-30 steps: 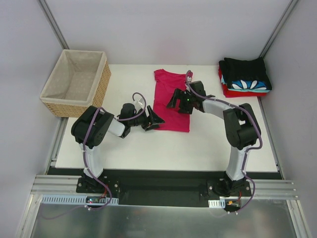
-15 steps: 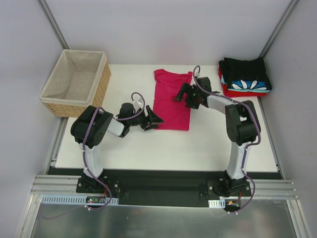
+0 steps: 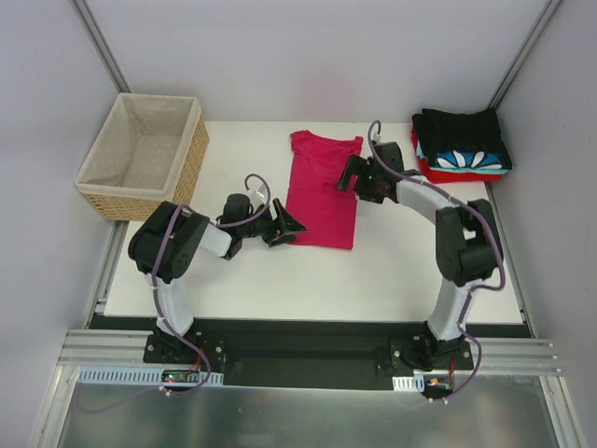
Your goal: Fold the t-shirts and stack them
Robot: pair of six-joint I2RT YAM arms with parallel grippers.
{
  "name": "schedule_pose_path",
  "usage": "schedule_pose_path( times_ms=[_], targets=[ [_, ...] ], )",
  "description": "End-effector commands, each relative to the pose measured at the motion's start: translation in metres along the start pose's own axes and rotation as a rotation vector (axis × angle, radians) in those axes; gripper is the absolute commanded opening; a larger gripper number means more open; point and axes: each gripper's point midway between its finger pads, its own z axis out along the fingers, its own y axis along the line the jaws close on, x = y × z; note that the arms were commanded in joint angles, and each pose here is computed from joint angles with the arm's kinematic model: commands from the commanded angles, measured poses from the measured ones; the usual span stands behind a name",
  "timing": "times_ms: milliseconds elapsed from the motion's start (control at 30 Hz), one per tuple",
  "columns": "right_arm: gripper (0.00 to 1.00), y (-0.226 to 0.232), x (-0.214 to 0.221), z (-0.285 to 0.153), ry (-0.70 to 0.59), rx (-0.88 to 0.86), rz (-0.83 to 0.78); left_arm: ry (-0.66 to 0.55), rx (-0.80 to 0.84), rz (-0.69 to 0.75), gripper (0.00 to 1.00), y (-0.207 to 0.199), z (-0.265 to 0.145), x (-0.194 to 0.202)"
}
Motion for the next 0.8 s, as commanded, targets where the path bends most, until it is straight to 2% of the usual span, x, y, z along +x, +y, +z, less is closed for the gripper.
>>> schedule_pose_path(
  times_ms=[0,100,167,200,233,333,433,633,767],
  targets=[
    [0.97,0.055,0.001,-0.089,-0.106,-0.052,-0.179,0.016,-0.081,0.035,0.71,-0.003,-0.016,0.011],
    [0.97,0.046,0.028,-0.115,-0.1,-0.006,-0.22,0.02,-0.056,0.137,0.73,-0.035,-0.018,0.01],
    [0.97,0.039,0.043,-0.127,-0.101,0.015,-0.236,0.048,-0.068,0.157,0.74,-0.05,-0.021,0.013],
    [0.97,0.025,0.063,-0.128,-0.064,0.041,-0.233,0.052,-0.05,0.185,0.75,-0.066,-0.025,0.016],
    [0.97,0.028,0.062,-0.144,-0.101,0.021,-0.237,0.069,-0.067,0.182,0.75,-0.074,-0.028,0.017],
    [0.97,0.017,0.087,-0.159,-0.102,0.033,-0.241,0.07,-0.08,0.249,0.77,-0.097,-0.038,0.019],
    [0.97,0.001,0.116,-0.16,-0.064,0.055,-0.234,0.094,-0.189,0.212,0.75,-0.073,-0.05,0.029],
    [0.97,-0.019,0.136,-0.169,-0.065,0.09,-0.201,0.101,-0.36,0.106,0.73,-0.011,-0.065,0.054],
    [0.97,-0.022,0.139,-0.172,-0.07,0.093,-0.193,0.088,-0.417,0.045,0.73,0.02,-0.073,0.058]
  ],
)
